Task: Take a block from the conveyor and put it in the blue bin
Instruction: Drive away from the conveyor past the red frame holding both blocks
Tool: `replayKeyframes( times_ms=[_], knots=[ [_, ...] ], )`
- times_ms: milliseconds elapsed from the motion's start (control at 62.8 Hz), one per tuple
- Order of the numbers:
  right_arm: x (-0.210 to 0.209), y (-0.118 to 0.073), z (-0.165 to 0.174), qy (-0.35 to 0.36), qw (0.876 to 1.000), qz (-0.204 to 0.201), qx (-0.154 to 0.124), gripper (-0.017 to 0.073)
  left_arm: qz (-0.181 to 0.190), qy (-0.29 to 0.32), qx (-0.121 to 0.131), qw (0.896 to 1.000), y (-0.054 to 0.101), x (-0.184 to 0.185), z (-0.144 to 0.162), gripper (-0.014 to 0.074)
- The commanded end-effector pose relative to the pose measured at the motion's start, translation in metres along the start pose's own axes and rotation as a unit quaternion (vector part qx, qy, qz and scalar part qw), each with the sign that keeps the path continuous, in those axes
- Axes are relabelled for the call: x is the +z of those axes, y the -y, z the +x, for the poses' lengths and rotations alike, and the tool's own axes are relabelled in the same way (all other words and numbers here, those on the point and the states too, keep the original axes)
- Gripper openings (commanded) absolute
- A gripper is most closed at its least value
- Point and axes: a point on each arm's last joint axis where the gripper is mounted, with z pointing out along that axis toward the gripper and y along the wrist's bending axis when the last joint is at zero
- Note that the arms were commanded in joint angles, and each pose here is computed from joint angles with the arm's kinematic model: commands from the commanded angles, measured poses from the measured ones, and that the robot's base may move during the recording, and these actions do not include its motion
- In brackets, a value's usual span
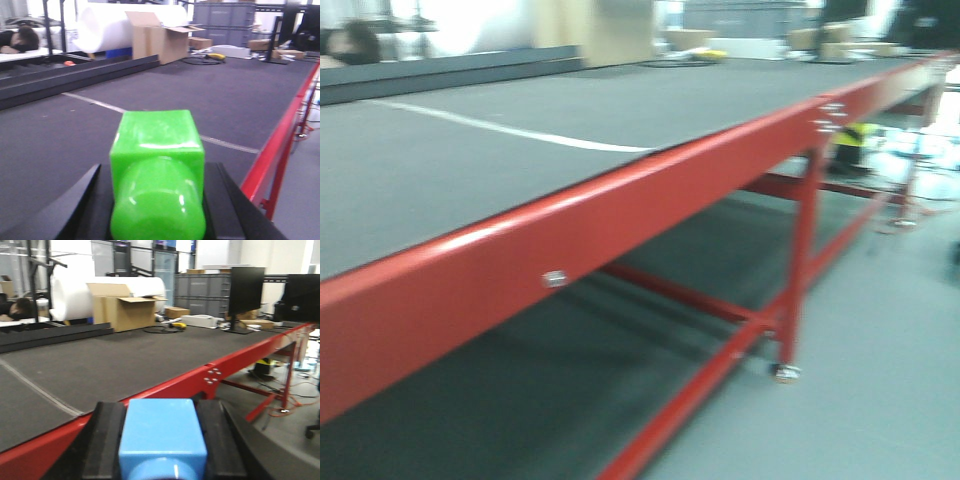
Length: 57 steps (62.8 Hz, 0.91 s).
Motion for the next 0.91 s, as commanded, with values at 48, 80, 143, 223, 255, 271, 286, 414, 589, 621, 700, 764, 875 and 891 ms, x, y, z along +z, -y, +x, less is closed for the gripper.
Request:
replayKeyframes(
  times_ms=[48,80,143,223,255,271,286,414,589,621,700,764,875,891],
  knots=[
    [-0.0010,-0.0001,-0.0042,0.012,1.000,0.000,-0.008,-0.0162,0.001,0.010,0.001,1.000,0.0002,-0.0006,-0.0010,-0.0111],
    [-0.0010,-0.0001,-0.0042,0.012,1.000,0.000,-0.008,-0.0162,0.001,0.010,0.001,1.000,0.0002,-0.0006,-0.0010,-0.0111],
    [-0.0010,-0.0001,-0.0042,0.012,1.000,0.000,-0.008,-0.0162,0.001,0.010,0.001,1.000,0.0002,-0.0006,-0.0010,-0.0111],
    [-0.0010,-0.0001,-0.0042,0.012,1.000,0.000,-0.008,-0.0162,0.001,0.010,0.001,1.000,0.0002,-0.0006,-0.0010,-0.0111],
    [-0.0010,-0.0001,-0.0042,0.012,1.000,0.000,-0.008,-0.0162,0.001,0.010,0.001,1.000,0.0002,-0.0006,-0.0010,-0.0111],
    [-0.0010,-0.0001,-0.0042,0.012,1.000,0.000,-0.008,-0.0162,0.001,0.010,0.001,1.000,0.0002,-0.0006,-0.0010,-0.0111],
    [-0.0010,-0.0001,-0.0042,0.012,1.000,0.000,-0.008,-0.0162,0.001,0.010,0.001,1.000,0.0002,-0.0006,-0.0010,-0.0111],
    [-0.0010,-0.0001,-0.0042,0.012,1.000,0.000,-0.008,-0.0162,0.001,0.010,0.001,1.000,0.0002,-0.0006,-0.0010,-0.0111],
    [-0.0010,-0.0001,-0.0042,0.012,1.000,0.000,-0.008,-0.0162,0.001,0.010,0.001,1.000,0.0002,-0.0006,-0.0010,-0.0111],
    [-0.0010,-0.0001,-0.0042,0.012,1.000,0.000,-0.008,-0.0162,0.001,0.010,0.001,1.000,0.0002,-0.0006,-0.0010,-0.0111],
    [-0.0010,-0.0001,-0.0042,0.012,1.000,0.000,-0.008,-0.0162,0.001,0.010,0.001,1.000,0.0002,-0.0006,-0.0010,-0.0111],
    [-0.0010,-0.0001,-0.0042,0.012,1.000,0.000,-0.008,-0.0162,0.001,0.010,0.001,1.000,0.0002,-0.0006,-0.0010,-0.0111],
    [-0.0010,-0.0001,-0.0042,0.012,1.000,0.000,-0.008,-0.0162,0.001,0.010,0.001,1.000,0.0002,-0.0006,-0.0010,-0.0111],
    [-0.0010,-0.0001,-0.0042,0.012,1.000,0.000,-0.008,-0.0162,0.001,0.010,0.001,1.000,0.0002,-0.0006,-0.0010,-0.0111]
  ],
)
